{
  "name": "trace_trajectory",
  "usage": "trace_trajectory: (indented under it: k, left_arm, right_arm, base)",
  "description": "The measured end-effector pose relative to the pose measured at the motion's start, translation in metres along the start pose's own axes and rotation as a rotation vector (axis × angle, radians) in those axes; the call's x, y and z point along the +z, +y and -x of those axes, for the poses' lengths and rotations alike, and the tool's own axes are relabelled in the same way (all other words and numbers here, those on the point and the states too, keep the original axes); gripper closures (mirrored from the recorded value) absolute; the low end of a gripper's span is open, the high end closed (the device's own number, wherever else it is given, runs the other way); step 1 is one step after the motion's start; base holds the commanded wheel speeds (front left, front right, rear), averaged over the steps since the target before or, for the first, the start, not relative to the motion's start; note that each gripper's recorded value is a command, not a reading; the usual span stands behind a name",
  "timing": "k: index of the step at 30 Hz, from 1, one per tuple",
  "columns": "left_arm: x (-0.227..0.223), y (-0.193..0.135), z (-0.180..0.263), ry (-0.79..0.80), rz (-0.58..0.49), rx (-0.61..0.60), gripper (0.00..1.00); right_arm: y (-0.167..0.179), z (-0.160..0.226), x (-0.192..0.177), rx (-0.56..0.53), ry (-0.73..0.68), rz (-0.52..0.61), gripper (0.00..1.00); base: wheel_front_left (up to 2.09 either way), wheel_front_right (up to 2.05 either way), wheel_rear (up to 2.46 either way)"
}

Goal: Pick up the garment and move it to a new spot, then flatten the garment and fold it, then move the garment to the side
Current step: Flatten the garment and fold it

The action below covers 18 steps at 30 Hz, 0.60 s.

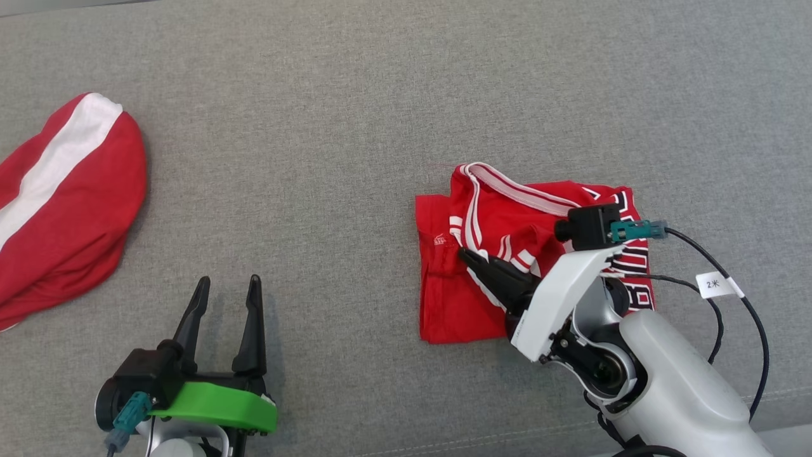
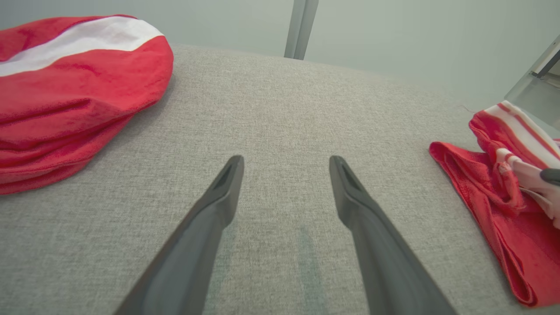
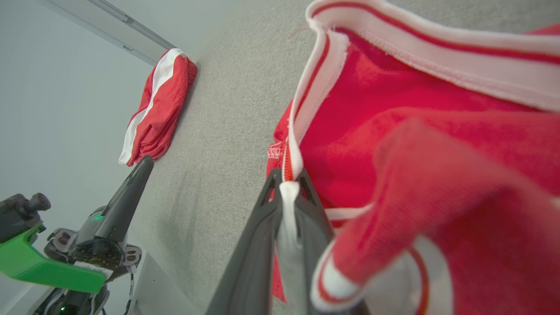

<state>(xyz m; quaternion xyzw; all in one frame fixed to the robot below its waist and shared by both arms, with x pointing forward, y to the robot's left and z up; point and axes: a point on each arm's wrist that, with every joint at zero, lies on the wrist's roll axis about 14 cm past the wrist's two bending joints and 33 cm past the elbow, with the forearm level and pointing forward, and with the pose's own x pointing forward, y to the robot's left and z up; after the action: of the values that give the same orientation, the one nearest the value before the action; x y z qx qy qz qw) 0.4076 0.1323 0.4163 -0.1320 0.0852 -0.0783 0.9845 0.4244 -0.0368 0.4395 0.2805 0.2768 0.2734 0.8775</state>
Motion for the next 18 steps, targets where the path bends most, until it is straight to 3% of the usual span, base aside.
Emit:
trace_trajectory:
  k: [3,4,5,6,11,13,16,17,18]
  left_arm:
    - [-0.004,0.002,0.001,0.013,0.001,0.007,0.0]
    - [-0.004,0.003,0.002,0.013,0.001,0.011,0.0]
    - [-0.004,0.004,0.002,0.013,0.001,0.014,0.0]
    - [-0.004,0.005,0.003,0.013,0.001,0.018,0.0]
    - [0.0,0.011,0.006,0.004,0.002,0.038,0.0]
    - [0.003,0.015,0.008,-0.007,0.003,0.053,0.0]
    - [0.007,0.019,0.012,-0.017,0.004,0.068,0.0]
    - [0.008,0.02,0.013,-0.02,0.005,0.071,0.0]
    - [0.008,0.021,0.014,-0.021,0.004,0.074,0.0]
  right_arm:
    - [0.003,-0.005,-0.003,0.009,0.019,0.022,1.0]
    - [0.005,-0.007,-0.004,0.014,0.023,0.036,0.91]
    - [0.007,-0.007,-0.005,0.02,0.028,0.052,0.33]
    - [0.009,-0.007,-0.007,0.028,0.036,0.068,0.0]
    - [0.039,0.006,0.001,0.132,0.022,0.149,0.0]
    - [0.047,0.019,0.025,0.161,-0.074,0.175,0.0]
    - [0.04,0.05,0.085,0.128,-0.326,0.239,0.0]
    - [0.032,0.061,0.1,0.089,-0.394,0.285,0.12]
    - [0.021,0.073,0.112,0.04,-0.451,0.328,0.64]
  base:
    - [0.0,0.0,0.0]
    - [0.0,0.0,0.0]
    - [0.0,0.0,0.0]
    - [0.0,0.0,0.0]
    - [0.0,0.0,0.0]
    - [0.0,0.0,0.0]
    - [0.0,0.0,0.0]
    - [0.0,0.0,0.0]
    - [0.0,0.0,0.0]
